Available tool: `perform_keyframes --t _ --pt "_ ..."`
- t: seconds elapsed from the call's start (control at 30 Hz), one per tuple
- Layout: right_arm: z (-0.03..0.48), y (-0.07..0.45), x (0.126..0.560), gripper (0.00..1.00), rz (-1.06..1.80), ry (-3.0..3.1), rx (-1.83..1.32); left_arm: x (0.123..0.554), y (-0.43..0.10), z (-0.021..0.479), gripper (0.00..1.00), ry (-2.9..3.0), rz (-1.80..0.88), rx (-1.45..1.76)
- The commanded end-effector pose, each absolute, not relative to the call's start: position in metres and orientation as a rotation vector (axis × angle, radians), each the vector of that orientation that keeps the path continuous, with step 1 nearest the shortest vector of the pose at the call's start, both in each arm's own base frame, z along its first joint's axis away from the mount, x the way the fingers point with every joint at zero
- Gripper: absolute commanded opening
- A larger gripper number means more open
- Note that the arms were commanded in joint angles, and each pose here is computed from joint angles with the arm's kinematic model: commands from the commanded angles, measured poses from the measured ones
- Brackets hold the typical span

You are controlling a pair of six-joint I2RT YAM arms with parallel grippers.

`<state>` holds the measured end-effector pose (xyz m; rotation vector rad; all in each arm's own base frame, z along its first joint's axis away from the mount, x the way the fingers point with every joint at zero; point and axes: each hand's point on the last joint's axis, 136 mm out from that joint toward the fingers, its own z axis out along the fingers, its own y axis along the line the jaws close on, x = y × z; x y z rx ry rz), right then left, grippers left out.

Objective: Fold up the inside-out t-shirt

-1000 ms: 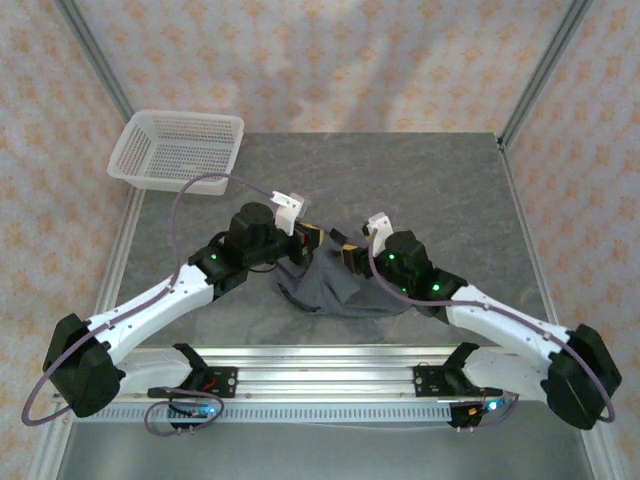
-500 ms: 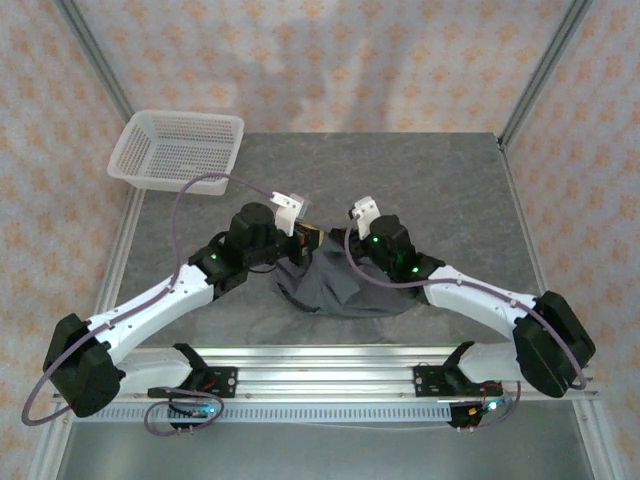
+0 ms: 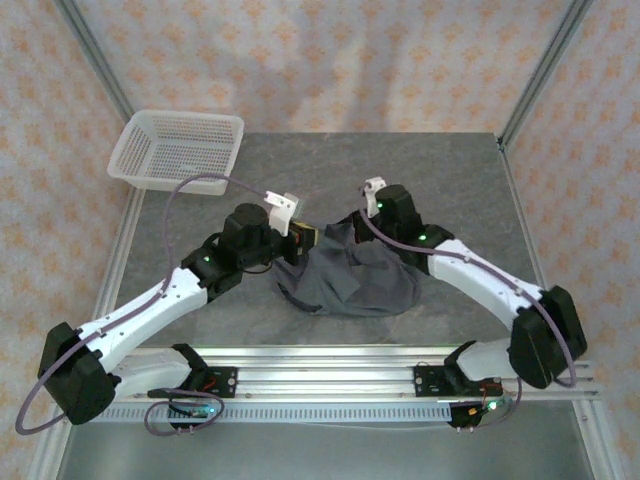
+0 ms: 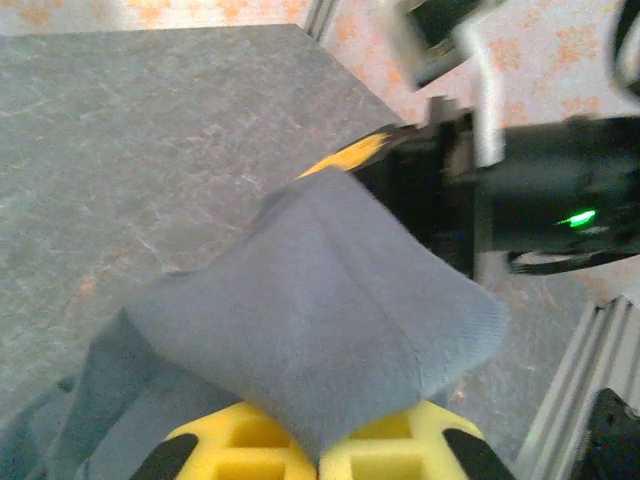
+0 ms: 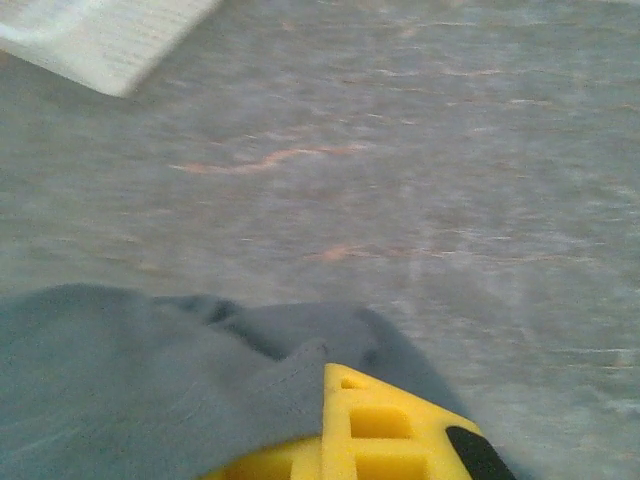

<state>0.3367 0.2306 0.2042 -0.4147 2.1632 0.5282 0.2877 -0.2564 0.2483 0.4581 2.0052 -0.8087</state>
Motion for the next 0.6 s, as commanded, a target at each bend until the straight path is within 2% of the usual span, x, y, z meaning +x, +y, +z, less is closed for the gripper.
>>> perform_keyframes --t 0.0,0.1,0.17,0.3,0.47,0.57 --pt "0.258 0.253 0.286 0.0 0.976 2.15 -0.497 0.3 -0.235 0.229 0.31 2.07 -0.656 0.387" --pt "0.282 0.241 0.27 0.0 1.096 2.198 -0.495 0.305 -0.224 0.225 0.56 2.078 -0.597 0.359" --pt "0.29 0.23 0.273 0.0 1.145 2.227 -0.418 0.307 -0.22 0.225 0.67 2.074 -0.591 0.347" --pt "0.298 0.199 0.3 0.0 1.169 2.265 -0.115 0.307 -0.218 0.23 0.71 2.058 -0.616 0.349" --pt "0.274 0.171 0.33 0.0 1.093 2.359 0.124 0.301 -0.219 0.245 0.73 1.994 -0.668 0.359" --pt "0.274 0.131 0.348 0.0 1.02 2.282 0.374 0.298 -0.214 0.249 0.81 1.979 -0.664 0.347"
